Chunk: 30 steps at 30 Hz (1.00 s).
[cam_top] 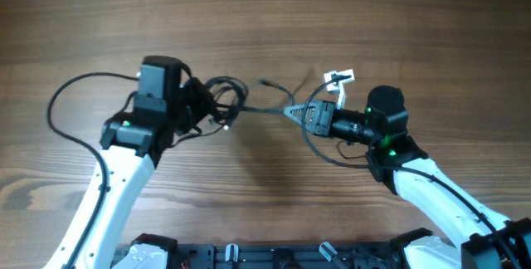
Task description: Untangle cables
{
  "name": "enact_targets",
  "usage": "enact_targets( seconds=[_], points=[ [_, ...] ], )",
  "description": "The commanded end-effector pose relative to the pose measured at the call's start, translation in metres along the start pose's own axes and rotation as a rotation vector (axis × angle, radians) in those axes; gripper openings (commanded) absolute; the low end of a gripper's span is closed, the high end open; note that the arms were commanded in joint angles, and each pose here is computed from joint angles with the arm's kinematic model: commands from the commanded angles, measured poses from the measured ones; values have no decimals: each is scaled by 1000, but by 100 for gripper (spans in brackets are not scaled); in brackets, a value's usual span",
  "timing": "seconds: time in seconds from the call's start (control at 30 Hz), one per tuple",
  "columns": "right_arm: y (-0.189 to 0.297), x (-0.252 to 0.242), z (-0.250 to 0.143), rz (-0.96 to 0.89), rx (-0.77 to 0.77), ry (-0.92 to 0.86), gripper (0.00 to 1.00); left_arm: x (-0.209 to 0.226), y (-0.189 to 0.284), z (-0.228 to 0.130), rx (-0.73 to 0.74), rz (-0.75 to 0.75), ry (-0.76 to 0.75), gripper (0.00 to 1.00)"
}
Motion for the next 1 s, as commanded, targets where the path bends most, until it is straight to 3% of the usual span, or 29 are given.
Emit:
enact_targets(
  seconds=[0.0, 0.13, 0.2, 0.37, 0.53, 0.67, 0.77, 0.8, 0.97],
  points=[
    [11, -35, 17, -190, -157, -132, 4, 15, 2, 25, -105, 38, 89, 4],
    [17, -60, 8, -325, -157, -208, 4, 0, 3, 32, -118, -54, 61, 4],
    [15, -57, 5, -306, -122, -160, 11, -6, 3, 32, -117, -87, -10, 4],
    [9, -30, -1, -144, 3, 115, 49, -5, 3, 29, -102, -79, -185, 4],
    [-9, 5, -9, -9, 12, 311, 73, -8, 1, 20, -73, -77, -204, 4],
    [-28, 12, -19, -51, -54, 372, 80, -13, -1, 14, -83, -61, -134, 4],
    [-37, 10, -22, -123, -139, 394, 91, -18, -2, 9, -81, -61, -110, 4],
    [-39, 8, -20, -160, -190, 396, 100, -20, -2, 5, -71, -66, -111, 4],
    [-38, 3, -11, -263, -340, 409, 100, -36, -4, -15, -28, -98, -172, 4]
  ],
)
Point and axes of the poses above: each gripper's point midway between its finger pads, its own y axis back along the fingers, its own x axis along the line the jaws close on, z = x × y, the point moved 5 cm from there along y, back along the fingers, and after that the axes turned 6 degrees about -y, right-handed, at the moved point
